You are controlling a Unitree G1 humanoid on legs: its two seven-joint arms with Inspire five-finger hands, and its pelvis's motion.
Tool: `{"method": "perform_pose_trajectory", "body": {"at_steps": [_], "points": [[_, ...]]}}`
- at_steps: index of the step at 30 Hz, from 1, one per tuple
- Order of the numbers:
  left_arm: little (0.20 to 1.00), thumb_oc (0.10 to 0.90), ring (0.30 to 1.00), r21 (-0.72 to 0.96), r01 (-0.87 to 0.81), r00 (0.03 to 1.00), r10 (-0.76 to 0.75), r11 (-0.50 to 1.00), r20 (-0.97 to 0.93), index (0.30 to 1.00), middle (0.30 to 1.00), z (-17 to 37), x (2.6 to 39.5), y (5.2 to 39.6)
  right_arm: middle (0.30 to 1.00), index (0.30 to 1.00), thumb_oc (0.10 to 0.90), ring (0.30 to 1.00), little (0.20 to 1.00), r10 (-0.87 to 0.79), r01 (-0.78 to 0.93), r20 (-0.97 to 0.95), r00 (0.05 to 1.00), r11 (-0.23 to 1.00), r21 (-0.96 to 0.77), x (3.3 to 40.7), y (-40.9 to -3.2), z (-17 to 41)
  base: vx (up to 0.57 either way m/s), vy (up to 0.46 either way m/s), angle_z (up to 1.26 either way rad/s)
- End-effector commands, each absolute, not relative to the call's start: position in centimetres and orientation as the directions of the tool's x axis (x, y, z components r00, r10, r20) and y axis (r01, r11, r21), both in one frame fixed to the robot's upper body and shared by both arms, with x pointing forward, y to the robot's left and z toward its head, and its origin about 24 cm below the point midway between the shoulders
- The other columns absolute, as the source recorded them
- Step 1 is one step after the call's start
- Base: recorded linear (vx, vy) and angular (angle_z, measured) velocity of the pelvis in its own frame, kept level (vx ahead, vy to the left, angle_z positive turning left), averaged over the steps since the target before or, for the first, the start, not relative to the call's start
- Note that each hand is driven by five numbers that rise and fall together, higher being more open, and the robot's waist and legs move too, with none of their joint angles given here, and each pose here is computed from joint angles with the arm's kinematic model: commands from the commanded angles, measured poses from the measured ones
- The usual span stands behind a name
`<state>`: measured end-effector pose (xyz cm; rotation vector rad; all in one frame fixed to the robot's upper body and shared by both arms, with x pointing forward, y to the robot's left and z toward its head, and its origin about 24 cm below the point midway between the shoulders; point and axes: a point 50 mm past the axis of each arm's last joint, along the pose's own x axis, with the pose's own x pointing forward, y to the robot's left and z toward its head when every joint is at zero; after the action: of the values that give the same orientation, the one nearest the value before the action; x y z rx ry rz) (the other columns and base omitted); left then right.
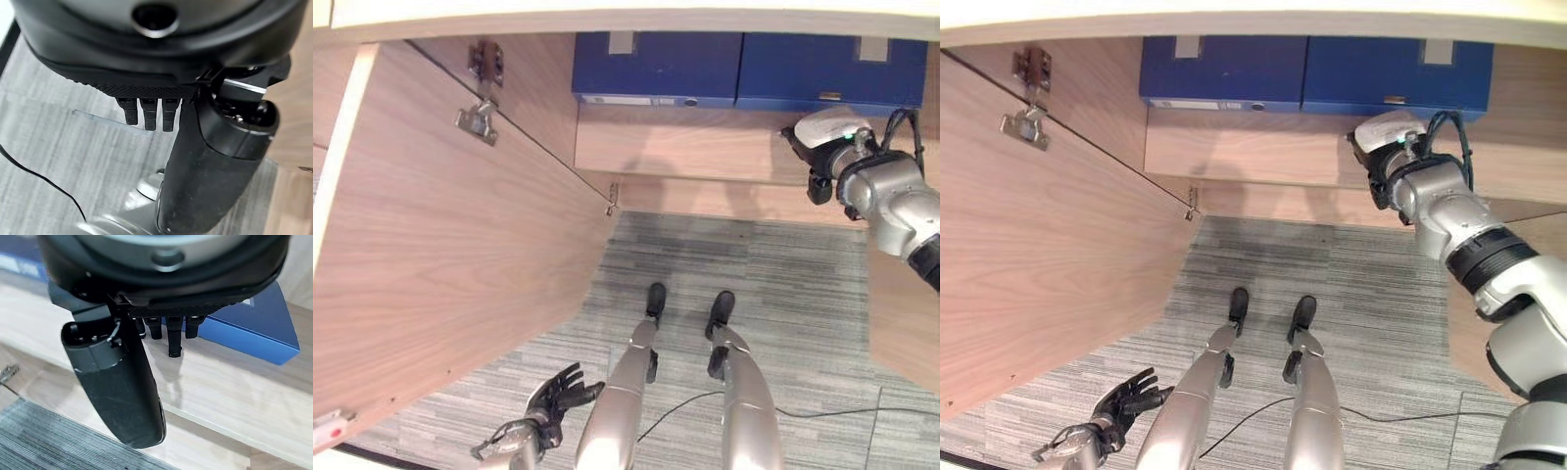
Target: Put the empty folder in the office cabinet
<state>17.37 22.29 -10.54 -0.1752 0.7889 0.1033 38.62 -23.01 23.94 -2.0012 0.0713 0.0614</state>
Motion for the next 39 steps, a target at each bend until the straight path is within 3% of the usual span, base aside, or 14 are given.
{"method": "perform_pose_trajectory", "body": {"at_steps": [1,5,10,20,23,29,32,35,39], "points": [[0.900,0.800,0.900,-0.034,-0.208,0.625,0.106,0.977,-0.773,0.900,0.900,-11.8,15.0,23.8,0.900,0.900,0.800,0.900,0.900,-0.003,-0.544,-0.626,0.780,-0.499,-0.675,35.1,-22.0,10.1,0.00,0.000,0.00],[0.900,0.800,0.900,0.013,-0.218,0.589,0.142,0.976,-0.796,0.900,0.900,-12.1,13.0,25.7,0.900,0.900,0.800,0.900,0.900,-0.001,-0.570,-0.653,0.757,-0.491,-0.659,34.6,-22.4,8.5,0.01,0.022,-0.02],[0.900,0.800,0.900,-0.008,-0.169,0.679,0.111,0.986,-0.726,0.900,0.900,-10.1,15.3,25.8,0.900,0.900,0.800,0.900,0.900,0.008,-0.580,-0.667,0.745,-0.488,-0.653,34.1,-22.2,7.5,0.02,0.058,-0.05],[0.900,0.800,0.900,0.167,-0.161,0.436,0.222,0.973,-0.872,0.900,0.900,-13.4,13.6,27.9,0.900,0.900,0.800,0.900,0.900,0.216,-0.688,-0.729,0.649,-0.241,-0.684,31.8,-19.3,3.9,0.07,0.052,-0.23],[0.900,0.800,0.900,0.182,-0.105,0.427,0.209,0.978,-0.879,0.900,0.900,-13.5,13.7,27.7,0.900,0.900,0.800,0.900,0.900,0.263,-0.727,-0.738,0.621,-0.158,-0.668,30.6,-19.5,3.3,0.09,0.042,-0.48],[0.900,0.800,0.900,0.182,-0.001,0.392,0.168,0.983,-0.904,0.900,0.900,-14.5,12.6,26.1,0.900,0.900,0.800,0.900,0.900,0.255,-0.788,-0.747,0.614,0.145,-0.598,27.6,-23.0,0.9,0.08,0.040,-0.59],[0.900,0.800,0.900,0.172,0.052,0.341,0.144,0.984,-0.929,0.900,0.900,-15.2,11.4,25.0,0.900,0.900,0.800,0.900,0.900,0.177,-0.686,-0.695,0.696,0.447,-0.574,26.7,-25.9,-0.2,0.06,0.035,-0.57],[0.900,0.800,0.900,0.196,0.129,0.264,0.157,0.972,-0.952,0.900,0.900,-15.9,9.6,24.5,0.900,0.900,0.800,0.900,0.900,0.036,-0.524,-0.670,0.741,0.655,-0.544,24.5,-29.1,-1.8,0.06,0.027,-0.43],[0.900,0.800,0.900,0.193,0.134,0.232,0.159,0.972,-0.960,0.900,0.900,-16.3,8.6,23.9,0.900,0.900,0.800,0.900,0.900,-0.093,-0.401,-0.660,0.746,0.728,-0.556,22.2,-31.3,-2.9,0.06,0.016,-0.51]]}}
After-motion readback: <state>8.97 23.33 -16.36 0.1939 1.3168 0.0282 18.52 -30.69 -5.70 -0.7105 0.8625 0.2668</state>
